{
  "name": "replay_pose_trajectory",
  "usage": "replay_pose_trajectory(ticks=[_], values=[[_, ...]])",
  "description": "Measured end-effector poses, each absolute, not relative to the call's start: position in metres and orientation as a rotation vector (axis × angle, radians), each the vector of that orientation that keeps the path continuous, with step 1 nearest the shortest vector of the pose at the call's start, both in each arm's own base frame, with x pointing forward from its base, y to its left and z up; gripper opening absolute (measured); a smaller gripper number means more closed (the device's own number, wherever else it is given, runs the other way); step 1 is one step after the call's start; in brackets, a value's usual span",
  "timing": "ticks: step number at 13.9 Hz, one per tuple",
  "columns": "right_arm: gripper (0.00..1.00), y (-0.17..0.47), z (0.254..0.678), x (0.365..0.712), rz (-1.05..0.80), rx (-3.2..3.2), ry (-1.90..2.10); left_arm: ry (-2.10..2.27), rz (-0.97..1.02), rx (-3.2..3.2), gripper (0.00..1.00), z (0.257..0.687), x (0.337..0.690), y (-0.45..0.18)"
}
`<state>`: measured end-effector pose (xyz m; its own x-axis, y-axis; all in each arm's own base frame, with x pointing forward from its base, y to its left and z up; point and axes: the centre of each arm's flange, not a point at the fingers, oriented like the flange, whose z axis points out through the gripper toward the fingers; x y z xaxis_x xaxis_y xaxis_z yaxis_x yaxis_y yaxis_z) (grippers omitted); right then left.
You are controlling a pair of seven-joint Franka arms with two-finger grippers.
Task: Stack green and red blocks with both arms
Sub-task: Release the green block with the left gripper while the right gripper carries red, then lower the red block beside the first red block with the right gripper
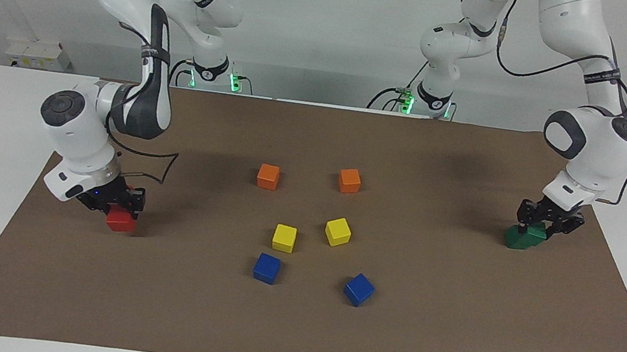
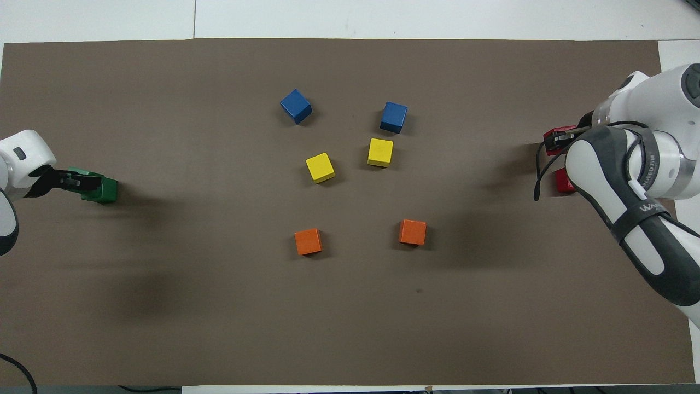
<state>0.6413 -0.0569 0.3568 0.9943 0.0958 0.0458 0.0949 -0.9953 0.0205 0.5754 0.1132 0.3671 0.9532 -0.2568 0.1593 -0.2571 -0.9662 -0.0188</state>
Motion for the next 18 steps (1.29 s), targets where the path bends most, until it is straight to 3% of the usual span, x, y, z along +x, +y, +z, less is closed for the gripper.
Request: replay_pose_trajectory(ticks=[2, 6, 11, 18], values=[[0.55, -0.057, 0.374, 0.636, 0.060, 3.121, 0.148, -0.410, 0.254, 3.102, 0.99, 0.368, 0.576, 0.113], [0.55, -0.081, 0.377, 0.623, 0.031, 3.124, 0.144, -0.413, 0.244, 3.098, 1.00, 0.383, 0.582, 0.113], [0.55, -0.107, 0.356, 0.608, 0.023, 3.125, 0.133, -0.393, 0.210, 3.085, 1.00, 0.446, 0.601, 0.113], [0.55, -0.103, 0.353, 0.596, 0.011, 3.130, 0.133, -0.192, 0.204, 3.090, 1.00, 0.527, 0.583, 0.071]])
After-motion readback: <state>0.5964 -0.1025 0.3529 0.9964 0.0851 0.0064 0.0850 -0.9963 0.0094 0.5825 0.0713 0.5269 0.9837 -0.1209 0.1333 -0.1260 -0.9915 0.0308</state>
